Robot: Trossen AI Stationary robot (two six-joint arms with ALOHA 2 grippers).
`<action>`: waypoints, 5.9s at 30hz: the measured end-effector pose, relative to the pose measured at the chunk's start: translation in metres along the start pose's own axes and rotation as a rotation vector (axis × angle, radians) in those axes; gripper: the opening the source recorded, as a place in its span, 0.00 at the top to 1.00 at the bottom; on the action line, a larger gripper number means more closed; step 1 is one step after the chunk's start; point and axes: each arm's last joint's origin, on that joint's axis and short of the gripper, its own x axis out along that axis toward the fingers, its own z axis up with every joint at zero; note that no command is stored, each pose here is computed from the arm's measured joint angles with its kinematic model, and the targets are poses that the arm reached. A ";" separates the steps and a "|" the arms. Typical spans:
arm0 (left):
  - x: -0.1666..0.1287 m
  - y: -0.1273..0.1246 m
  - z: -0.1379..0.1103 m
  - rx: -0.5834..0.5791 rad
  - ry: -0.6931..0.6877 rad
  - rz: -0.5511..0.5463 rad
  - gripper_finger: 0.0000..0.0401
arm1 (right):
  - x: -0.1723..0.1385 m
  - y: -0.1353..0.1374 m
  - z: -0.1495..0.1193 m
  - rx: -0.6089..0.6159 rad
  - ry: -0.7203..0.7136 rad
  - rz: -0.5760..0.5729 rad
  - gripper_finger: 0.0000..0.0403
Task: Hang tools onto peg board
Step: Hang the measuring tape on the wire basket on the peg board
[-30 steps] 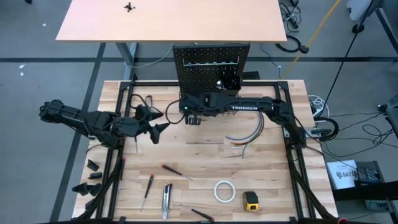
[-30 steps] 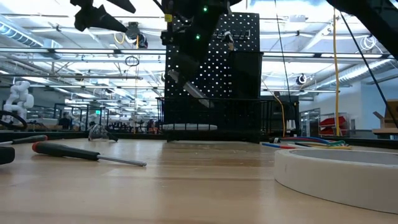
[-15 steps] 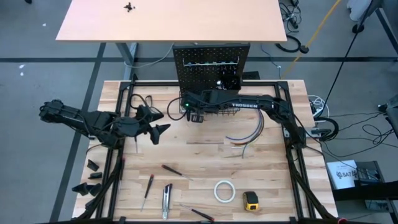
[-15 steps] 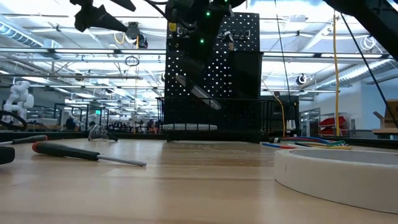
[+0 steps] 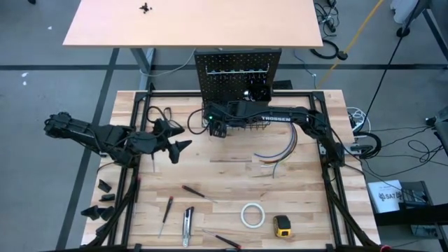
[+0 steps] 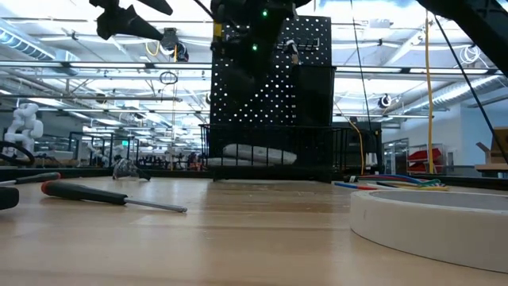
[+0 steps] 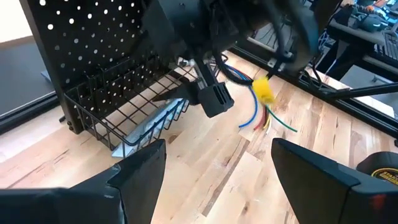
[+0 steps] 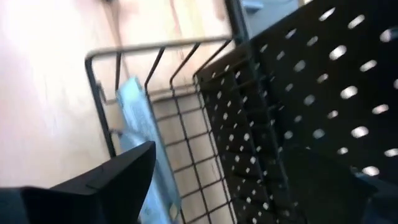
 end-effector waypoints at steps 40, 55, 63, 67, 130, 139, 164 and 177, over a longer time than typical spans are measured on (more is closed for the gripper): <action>0.030 -0.005 -0.036 0.260 0.089 -0.494 0.27 | -0.207 0.215 -0.125 0.506 0.424 0.637 0.16; 0.026 -0.012 -0.039 0.175 0.140 -0.603 0.27 | -0.205 0.232 -0.164 0.898 0.642 0.404 0.16; 0.024 -0.013 -0.044 0.194 0.185 -0.601 0.27 | -0.242 0.216 -0.162 1.037 0.802 0.256 0.16; 0.023 -0.013 -0.046 0.215 0.197 -0.603 0.27 | -0.259 0.228 -0.173 1.049 0.873 0.293 0.16; 0.029 -0.010 -0.027 0.257 0.019 -0.630 0.27 | -0.221 0.231 -0.196 1.115 0.835 0.242 0.37; 0.034 -0.003 -0.004 0.184 -0.104 -0.764 0.27 | -0.240 0.162 -0.142 0.935 0.417 0.300 0.37; 0.080 -0.009 -0.006 0.077 -0.089 -0.695 0.27 | -0.153 0.067 -0.030 0.340 -0.220 0.631 0.37; 0.082 -0.009 -0.009 0.174 -0.106 -0.650 0.27 | -0.149 0.059 -0.024 0.380 -0.256 0.645 0.37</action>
